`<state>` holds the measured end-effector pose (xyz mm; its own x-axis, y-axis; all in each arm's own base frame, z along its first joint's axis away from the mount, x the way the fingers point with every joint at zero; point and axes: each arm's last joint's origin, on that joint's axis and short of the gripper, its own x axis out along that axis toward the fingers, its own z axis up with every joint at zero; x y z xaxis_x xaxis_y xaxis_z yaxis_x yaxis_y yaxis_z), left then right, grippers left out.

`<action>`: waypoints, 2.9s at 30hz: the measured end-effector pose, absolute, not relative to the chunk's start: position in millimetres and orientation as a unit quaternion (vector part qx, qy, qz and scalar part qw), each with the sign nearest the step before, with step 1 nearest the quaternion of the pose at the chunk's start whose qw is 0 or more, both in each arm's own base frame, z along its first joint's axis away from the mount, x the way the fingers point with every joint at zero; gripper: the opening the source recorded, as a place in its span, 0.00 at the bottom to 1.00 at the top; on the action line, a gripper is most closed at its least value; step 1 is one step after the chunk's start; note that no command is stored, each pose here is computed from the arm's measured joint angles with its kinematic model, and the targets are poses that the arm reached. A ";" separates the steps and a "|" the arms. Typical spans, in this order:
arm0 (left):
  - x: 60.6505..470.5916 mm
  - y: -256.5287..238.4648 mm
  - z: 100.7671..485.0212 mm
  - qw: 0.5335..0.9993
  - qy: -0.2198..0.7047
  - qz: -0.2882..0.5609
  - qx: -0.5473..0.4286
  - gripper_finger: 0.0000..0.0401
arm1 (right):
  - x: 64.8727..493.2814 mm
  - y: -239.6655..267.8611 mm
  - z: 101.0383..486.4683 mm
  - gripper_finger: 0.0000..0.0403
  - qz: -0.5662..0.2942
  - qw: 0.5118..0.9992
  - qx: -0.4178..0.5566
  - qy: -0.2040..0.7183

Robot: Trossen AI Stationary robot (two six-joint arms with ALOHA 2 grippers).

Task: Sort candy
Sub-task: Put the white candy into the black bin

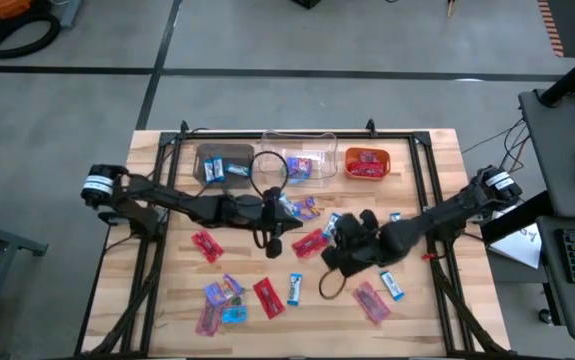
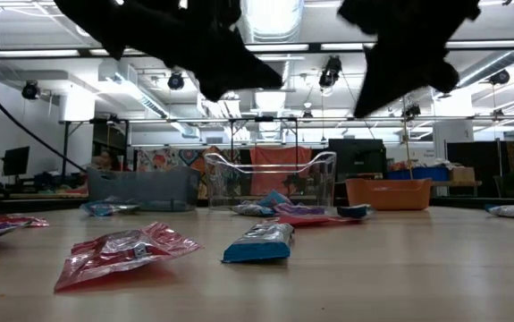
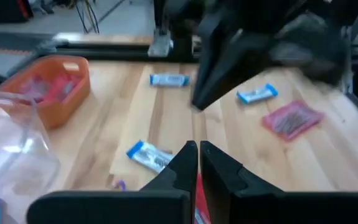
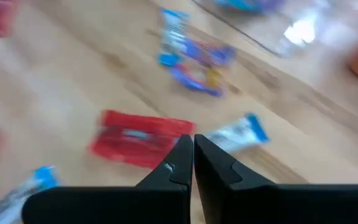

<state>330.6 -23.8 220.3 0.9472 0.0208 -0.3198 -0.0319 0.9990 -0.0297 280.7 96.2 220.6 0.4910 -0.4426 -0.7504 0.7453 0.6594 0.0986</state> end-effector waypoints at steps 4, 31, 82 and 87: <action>317.1 -22.8 245.5 0.991 0.136 0.010 -0.003 0.01 | 284.0 74.8 209.8 0.02 -0.389 0.800 0.255 0.379; 234.9 -9.4 296.5 0.977 0.153 0.115 0.097 0.00 | 312.4 24.4 144.7 0.64 -0.496 0.667 0.402 0.384; 310.0 -21.7 236.5 0.995 0.091 0.010 -0.032 0.42 | 324.5 111.8 218.0 0.06 -0.276 0.943 -0.115 0.146; 314.2 -21.9 233.1 0.996 0.082 0.011 -0.032 0.48 | 328.2 113.3 218.4 0.06 -0.273 0.944 -0.129 0.134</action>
